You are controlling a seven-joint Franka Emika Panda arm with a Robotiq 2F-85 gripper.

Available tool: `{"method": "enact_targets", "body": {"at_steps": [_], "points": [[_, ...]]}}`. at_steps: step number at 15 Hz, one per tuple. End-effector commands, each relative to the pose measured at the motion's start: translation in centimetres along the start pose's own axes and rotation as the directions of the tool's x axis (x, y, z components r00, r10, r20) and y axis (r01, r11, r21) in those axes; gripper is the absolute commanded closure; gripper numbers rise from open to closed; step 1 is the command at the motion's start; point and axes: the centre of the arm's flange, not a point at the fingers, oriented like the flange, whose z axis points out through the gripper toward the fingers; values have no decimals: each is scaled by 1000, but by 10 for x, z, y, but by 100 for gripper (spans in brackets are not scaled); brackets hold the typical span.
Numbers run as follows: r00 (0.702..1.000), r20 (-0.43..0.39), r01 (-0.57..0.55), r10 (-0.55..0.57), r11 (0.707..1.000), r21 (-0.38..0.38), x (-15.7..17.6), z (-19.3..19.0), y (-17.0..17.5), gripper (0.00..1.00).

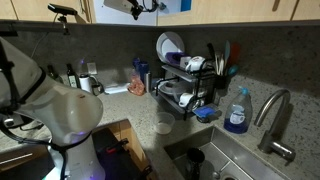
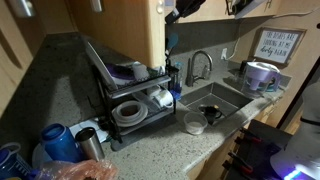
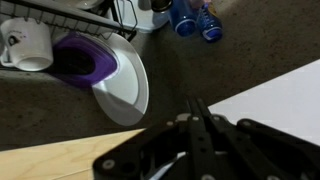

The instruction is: Open the top cupboard door

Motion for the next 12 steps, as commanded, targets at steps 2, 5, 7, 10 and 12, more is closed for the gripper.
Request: {"method": "enact_targets", "body": {"at_steps": [2, 5, 7, 10, 12], "points": [[996, 82, -25, 33, 995, -98, -21, -14, 23, 100], [990, 136, -26, 46, 990, -139, -33, -16, 36, 100], [984, 167, -33, 59, 988, -153, -41, -17, 42, 100], [971, 226, -45, 83, 985, -166, -59, -13, 47, 100], [958, 270, -54, 101, 983, -175, -73, -8, 51, 100]]}}
